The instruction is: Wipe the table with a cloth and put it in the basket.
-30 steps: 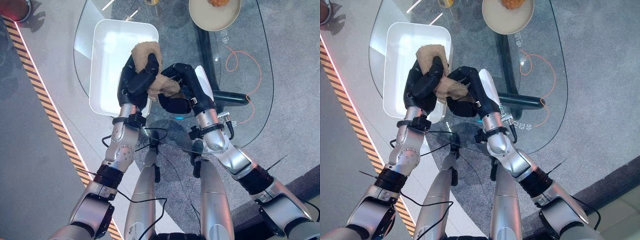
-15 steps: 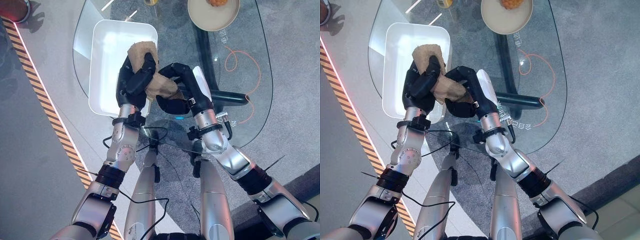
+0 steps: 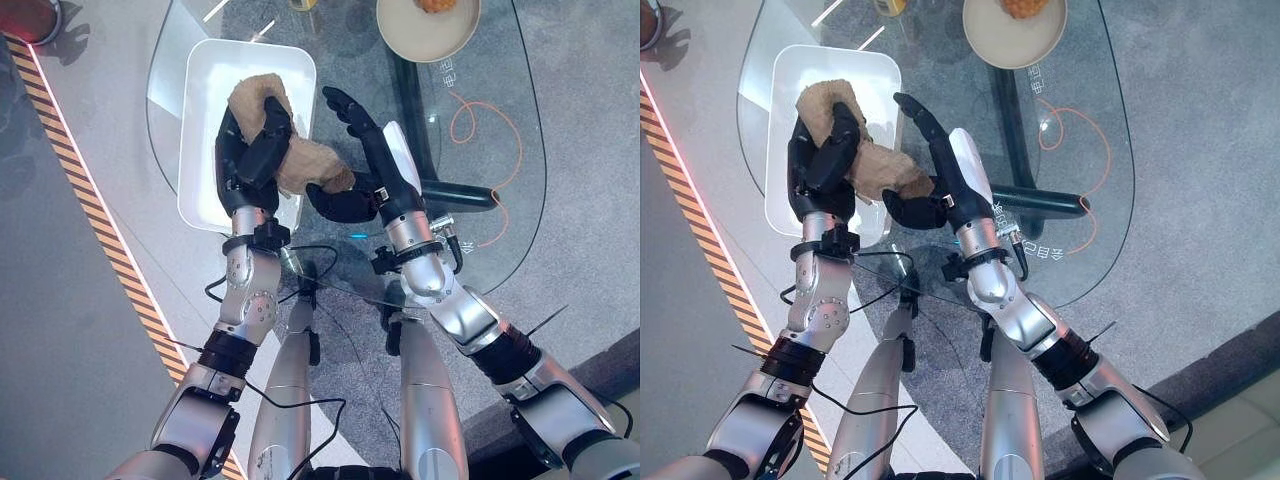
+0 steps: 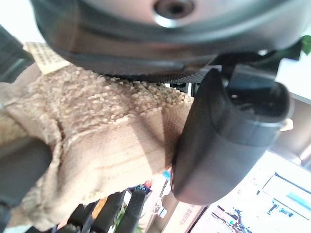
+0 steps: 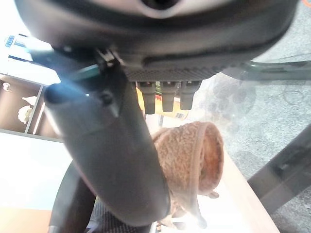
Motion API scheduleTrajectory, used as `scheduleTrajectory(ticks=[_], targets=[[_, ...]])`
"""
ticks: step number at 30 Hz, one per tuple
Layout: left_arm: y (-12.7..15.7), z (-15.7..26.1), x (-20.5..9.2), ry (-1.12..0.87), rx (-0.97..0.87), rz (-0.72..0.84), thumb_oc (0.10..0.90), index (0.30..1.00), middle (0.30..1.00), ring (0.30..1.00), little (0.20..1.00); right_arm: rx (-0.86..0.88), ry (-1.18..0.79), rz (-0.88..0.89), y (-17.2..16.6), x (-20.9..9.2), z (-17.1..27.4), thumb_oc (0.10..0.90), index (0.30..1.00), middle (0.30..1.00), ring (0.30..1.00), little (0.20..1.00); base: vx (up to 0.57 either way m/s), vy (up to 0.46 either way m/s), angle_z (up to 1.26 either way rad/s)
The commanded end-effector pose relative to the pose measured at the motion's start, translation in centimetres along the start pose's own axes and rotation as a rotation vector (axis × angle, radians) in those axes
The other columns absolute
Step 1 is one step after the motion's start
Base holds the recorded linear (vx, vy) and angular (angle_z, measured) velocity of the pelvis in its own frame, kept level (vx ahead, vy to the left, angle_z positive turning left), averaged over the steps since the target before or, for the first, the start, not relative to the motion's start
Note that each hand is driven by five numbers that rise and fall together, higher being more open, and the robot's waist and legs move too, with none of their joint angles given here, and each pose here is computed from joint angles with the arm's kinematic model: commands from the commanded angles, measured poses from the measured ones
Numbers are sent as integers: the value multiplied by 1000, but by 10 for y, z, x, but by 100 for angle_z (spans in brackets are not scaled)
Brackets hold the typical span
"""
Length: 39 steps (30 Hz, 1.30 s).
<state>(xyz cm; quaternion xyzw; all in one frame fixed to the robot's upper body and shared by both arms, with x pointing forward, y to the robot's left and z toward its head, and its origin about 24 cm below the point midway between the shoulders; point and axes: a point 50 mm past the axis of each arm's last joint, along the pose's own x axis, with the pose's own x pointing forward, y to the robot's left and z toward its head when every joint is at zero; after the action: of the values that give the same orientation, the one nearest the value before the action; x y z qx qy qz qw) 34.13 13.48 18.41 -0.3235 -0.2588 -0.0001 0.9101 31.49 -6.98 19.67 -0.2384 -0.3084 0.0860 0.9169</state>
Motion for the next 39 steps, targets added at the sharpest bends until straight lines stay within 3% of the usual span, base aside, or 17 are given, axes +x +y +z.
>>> scheduleTrajectory(ticks=[1, 20, 28, 39], targets=[[-36, 66, 24, -382, -23, -129, 100, 300, 300, 300, 200, 127, -368, -97, -14, 21, 81, 800, 900, 900, 900, 900, 0, 0, 0], [-21, 82, 32, -523, 46, 56, 100, 300, 300, 300, 200, 107, -333, -177, -20, 25, 73, 800, 900, 900, 900, 900, 0, 0, 0], [-12, 86, 40, -545, 176, 94, 100, 300, 300, 300, 200, 45, -254, -389, -43, 26, 50, 800, 900, 900, 900, 900, 0, 17, -3], [5, 88, 45, -551, 277, 113, 100, 300, 300, 300, 200, -9, -17, -779, -91, 6, -20, 800, 900, 900, 900, 900, 0, 0, 0]])
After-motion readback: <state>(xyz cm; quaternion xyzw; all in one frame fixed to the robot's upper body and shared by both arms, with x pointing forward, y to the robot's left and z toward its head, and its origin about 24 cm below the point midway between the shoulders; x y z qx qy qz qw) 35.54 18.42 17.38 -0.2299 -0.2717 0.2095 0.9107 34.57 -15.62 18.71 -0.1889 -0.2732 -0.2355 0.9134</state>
